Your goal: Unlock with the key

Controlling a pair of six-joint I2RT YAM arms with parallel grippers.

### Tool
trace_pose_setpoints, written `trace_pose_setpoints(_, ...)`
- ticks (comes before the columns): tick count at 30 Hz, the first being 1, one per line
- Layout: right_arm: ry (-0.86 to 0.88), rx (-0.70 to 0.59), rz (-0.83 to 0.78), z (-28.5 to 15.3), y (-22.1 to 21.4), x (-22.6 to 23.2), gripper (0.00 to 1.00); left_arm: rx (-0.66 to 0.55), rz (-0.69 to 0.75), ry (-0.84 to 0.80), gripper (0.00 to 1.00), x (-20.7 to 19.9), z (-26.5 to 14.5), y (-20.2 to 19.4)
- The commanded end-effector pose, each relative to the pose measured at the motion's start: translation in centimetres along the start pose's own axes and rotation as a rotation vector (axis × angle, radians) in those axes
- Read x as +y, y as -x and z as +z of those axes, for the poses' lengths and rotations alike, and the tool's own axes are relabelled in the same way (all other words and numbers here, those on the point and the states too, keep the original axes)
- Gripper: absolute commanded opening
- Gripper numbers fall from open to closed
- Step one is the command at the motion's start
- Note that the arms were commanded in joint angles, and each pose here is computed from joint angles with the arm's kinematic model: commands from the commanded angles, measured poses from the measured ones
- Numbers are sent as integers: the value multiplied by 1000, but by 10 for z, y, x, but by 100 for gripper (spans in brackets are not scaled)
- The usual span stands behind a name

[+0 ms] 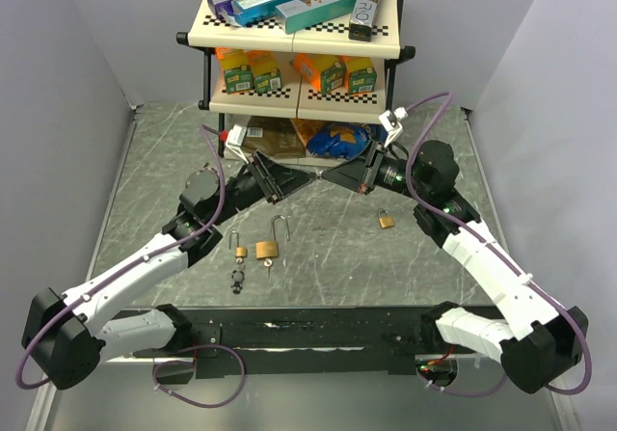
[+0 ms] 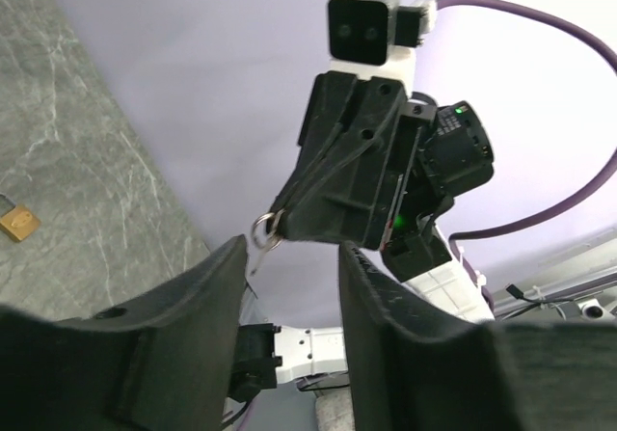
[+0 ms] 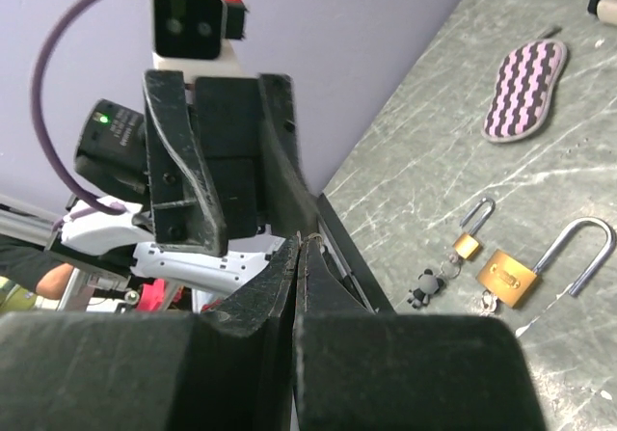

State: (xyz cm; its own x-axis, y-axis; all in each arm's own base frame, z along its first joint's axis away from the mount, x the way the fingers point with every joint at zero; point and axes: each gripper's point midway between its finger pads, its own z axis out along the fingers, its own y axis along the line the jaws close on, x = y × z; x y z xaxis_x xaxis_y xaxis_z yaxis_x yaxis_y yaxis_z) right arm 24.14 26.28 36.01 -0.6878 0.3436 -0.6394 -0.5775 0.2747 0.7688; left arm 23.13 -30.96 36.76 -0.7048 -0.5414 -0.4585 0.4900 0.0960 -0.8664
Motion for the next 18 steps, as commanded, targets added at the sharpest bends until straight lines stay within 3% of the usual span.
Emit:
trace_pose_setpoints(1,60,-7,-29,-1,6,15,0,-15,17,-92,43,-30,6,10)
trace_pose_setpoints(4,52,-12,-29,-1,7,14,0,-20,8,-99,36,-31,4,10)
trace_pose_setpoints(10,46,-22,-30,-2,7,14,0,-10,-10,-89,40,-26,4,7)
trace_pose_setpoints(18,43,-21,-24,-2,6,12,0,0,-37,-79,36,-22,0,1)
